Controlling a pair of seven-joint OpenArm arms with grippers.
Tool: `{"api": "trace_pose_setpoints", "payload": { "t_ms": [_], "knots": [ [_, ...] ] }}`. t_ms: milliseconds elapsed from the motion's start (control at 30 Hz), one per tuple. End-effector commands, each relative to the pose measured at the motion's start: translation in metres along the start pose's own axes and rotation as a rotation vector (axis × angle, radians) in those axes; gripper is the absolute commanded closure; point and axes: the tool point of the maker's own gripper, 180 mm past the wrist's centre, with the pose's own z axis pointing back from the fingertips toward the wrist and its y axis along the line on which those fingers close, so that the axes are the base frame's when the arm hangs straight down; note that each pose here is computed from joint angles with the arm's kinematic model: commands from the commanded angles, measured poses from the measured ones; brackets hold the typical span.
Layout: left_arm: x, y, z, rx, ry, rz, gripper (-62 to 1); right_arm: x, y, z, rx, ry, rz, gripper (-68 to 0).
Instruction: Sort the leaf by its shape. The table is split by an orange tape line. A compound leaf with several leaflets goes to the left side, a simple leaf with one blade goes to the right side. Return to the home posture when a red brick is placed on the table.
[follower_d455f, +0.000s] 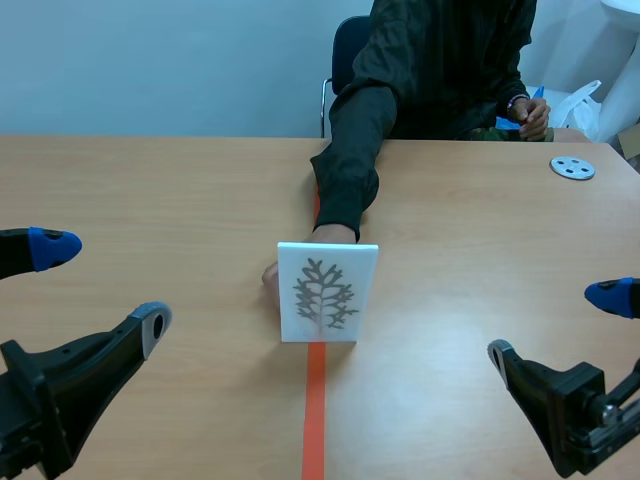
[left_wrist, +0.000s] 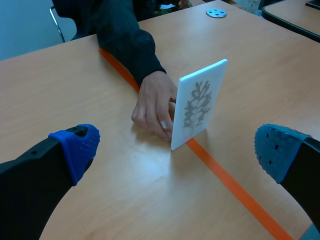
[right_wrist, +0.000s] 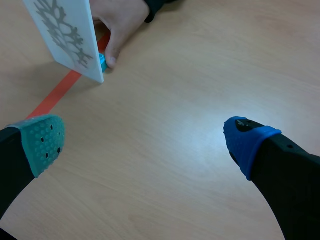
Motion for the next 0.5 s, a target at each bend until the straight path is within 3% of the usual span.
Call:
{"api": "trace_pose_setpoints", "payload": {
  "t_ms": [0, 467],
  "knots": [
    [0.0089, -0.0031, -0.0016, -0.007, -0.035, 0.004, -62.3, 0.0109, -0.0007, -0.0017, -0.001, -0.035, 0.006, -67.9],
    [0.0089, -0.0023, -0.0016, -0.002, -0.035, 0.003, -62.3, 0.0104, -0.0006, -0.0016, -0.001, -0.033, 0.006, -67.9]
  ]
}}
